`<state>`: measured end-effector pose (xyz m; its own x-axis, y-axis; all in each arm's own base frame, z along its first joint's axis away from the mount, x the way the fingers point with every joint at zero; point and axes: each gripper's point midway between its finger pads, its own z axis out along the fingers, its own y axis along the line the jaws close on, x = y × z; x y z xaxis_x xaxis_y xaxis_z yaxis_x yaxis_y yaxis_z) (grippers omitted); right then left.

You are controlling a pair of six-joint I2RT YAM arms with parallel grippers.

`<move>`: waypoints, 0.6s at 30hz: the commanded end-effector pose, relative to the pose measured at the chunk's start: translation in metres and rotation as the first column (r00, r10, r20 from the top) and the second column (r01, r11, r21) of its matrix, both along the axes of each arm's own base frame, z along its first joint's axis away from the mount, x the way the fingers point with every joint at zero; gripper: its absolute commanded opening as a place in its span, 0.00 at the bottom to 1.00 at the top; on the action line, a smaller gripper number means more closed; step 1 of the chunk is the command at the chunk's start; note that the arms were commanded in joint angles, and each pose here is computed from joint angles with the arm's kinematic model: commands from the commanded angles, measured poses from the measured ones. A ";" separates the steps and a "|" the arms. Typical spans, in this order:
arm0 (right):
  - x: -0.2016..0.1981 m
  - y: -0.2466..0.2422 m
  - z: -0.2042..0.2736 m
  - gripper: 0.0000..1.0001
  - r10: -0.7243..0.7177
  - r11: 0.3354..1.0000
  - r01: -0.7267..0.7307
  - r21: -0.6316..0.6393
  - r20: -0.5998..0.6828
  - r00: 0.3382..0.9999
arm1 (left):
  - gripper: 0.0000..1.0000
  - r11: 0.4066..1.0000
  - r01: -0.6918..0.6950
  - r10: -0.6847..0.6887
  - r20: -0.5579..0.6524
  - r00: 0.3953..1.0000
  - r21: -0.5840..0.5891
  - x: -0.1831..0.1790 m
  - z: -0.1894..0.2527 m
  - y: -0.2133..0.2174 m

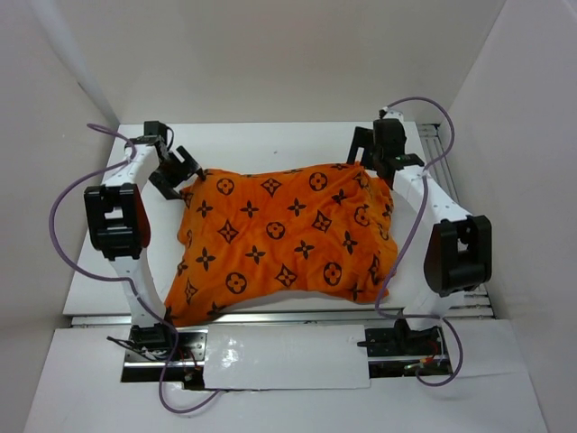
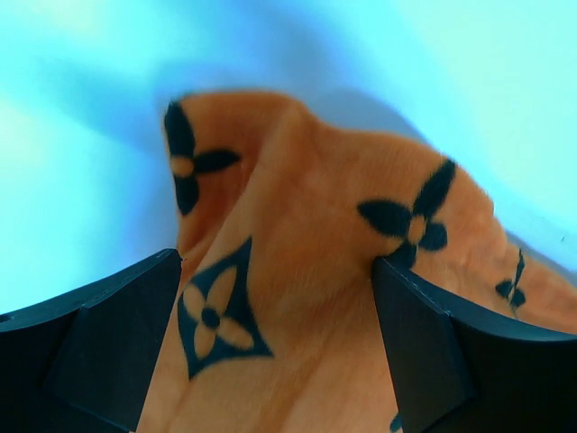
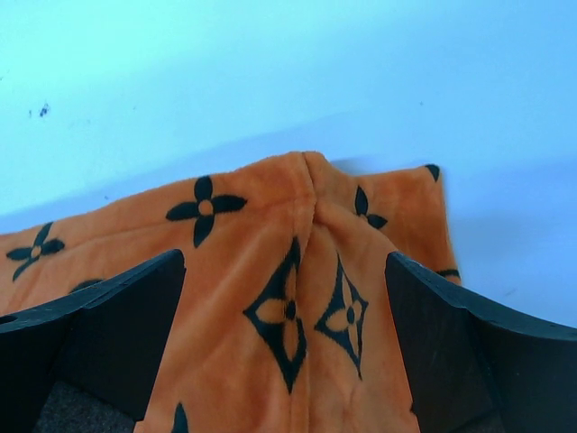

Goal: Put the pillow into the pillowcase

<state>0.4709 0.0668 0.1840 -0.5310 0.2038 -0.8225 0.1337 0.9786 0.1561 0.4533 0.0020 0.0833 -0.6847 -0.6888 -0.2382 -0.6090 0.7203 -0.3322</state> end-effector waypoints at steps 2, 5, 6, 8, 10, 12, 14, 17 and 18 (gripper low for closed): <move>0.031 -0.003 0.007 0.99 -0.043 0.999 0.043 -0.002 0.058 0.997 | 1.00 0.997 -0.003 0.006 0.034 0.999 -0.076 0.023 -0.003 -0.002; 0.042 -0.001 -0.002 0.99 -0.043 0.999 0.043 -0.007 0.034 0.999 | 1.00 0.995 0.027 -0.024 0.030 0.999 -0.098 0.020 -0.017 -0.007; 0.046 0.004 -0.015 0.99 -0.034 0.999 0.034 -0.013 0.008 0.999 | 1.00 0.992 0.057 -0.056 0.011 0.998 -0.113 0.012 -0.028 -0.017; 0.050 0.006 -0.027 0.99 -0.041 0.999 0.041 -0.007 -0.018 0.999 | 1.00 0.988 0.091 -0.090 0.010 0.996 -0.122 0.008 -0.038 -0.029; 0.051 0.012 -0.044 0.99 -0.046 0.999 0.046 0.004 -0.054 0.998 | 1.00 0.987 0.112 -0.113 -0.002 0.994 -0.116 0.002 -0.046 -0.040; 0.051 0.018 -0.061 0.99 -0.016 1.000 0.017 0.020 -0.087 0.996 | 1.00 0.983 0.137 -0.143 -0.042 0.989 -0.123 -0.005 -0.062 -0.054; 0.046 0.033 -0.076 0.99 0.018 0.999 -0.014 0.037 -0.120 0.993 | 0.98 0.974 0.177 -0.185 -0.042 0.982 -0.141 -0.006 -0.068 -0.068; 0.033 0.036 -0.104 0.94 0.011 1.000 -0.005 0.031 -0.187 0.982 | 0.07 0.962 0.222 -0.232 -0.046 0.972 -0.162 -0.006 -0.078 -0.083; 0.031 0.046 -0.104 0.81 0.045 0.998 -0.036 0.052 -0.191 0.981 | 0.00 0.962 0.223 -0.232 -0.037 0.972 -0.160 -0.004 -0.077 -0.084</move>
<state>0.5077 0.0900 0.0837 -0.6701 0.2105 -0.7118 0.1628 0.9773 0.1358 0.4659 -0.0532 0.0291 -0.7738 -0.6053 -0.1866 -0.4969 0.7629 -0.4136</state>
